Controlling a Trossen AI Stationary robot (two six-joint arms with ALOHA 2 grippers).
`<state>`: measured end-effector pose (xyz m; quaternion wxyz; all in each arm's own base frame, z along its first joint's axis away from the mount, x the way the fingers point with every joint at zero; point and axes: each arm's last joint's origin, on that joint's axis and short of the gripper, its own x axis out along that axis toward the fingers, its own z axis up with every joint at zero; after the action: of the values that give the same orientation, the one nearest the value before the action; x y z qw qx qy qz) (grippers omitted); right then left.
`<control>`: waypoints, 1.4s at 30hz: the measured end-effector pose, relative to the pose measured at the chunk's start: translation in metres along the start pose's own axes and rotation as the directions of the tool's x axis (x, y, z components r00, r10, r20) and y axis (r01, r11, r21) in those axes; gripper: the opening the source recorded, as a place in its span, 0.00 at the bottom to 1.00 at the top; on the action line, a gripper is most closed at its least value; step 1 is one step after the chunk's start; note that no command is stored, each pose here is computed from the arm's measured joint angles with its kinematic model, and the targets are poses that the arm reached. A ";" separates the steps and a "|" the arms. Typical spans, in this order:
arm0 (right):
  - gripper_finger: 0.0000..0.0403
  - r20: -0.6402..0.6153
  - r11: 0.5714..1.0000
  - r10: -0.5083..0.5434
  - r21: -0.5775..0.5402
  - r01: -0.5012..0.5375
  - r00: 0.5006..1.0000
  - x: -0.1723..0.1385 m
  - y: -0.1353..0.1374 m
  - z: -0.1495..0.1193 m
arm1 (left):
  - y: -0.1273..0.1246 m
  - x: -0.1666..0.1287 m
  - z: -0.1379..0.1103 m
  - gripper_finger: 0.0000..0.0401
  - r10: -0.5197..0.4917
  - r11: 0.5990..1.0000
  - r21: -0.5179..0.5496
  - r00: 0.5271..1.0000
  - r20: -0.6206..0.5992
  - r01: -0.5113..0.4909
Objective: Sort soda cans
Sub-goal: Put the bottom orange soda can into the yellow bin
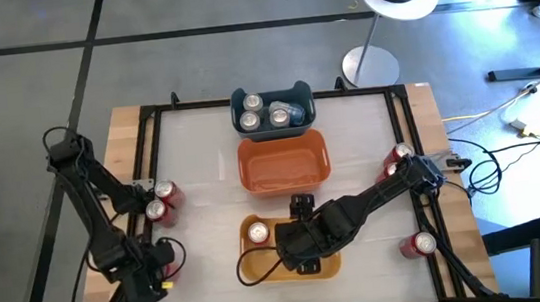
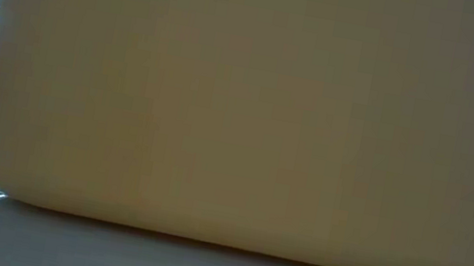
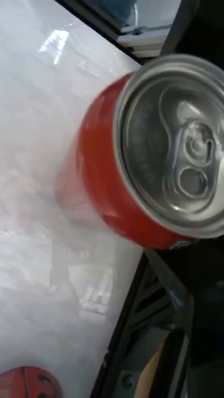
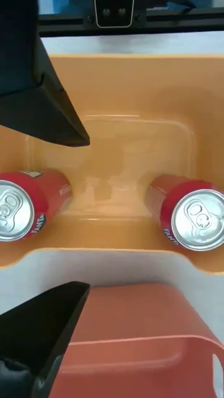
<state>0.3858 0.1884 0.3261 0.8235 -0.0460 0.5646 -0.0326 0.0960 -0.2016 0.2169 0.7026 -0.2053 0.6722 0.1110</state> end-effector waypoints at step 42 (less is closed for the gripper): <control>0.92 0.159 0.966 -0.116 0.247 0.074 0.980 -0.081 0.073 -0.084 | -0.065 -0.127 0.162 0.71 -0.310 0.845 0.534 0.804 0.507 -0.011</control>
<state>0.2782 0.2663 0.3633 0.8662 0.0240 0.4802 -0.1361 0.2609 -0.1734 0.3535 0.9073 -0.0221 0.4134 -0.0731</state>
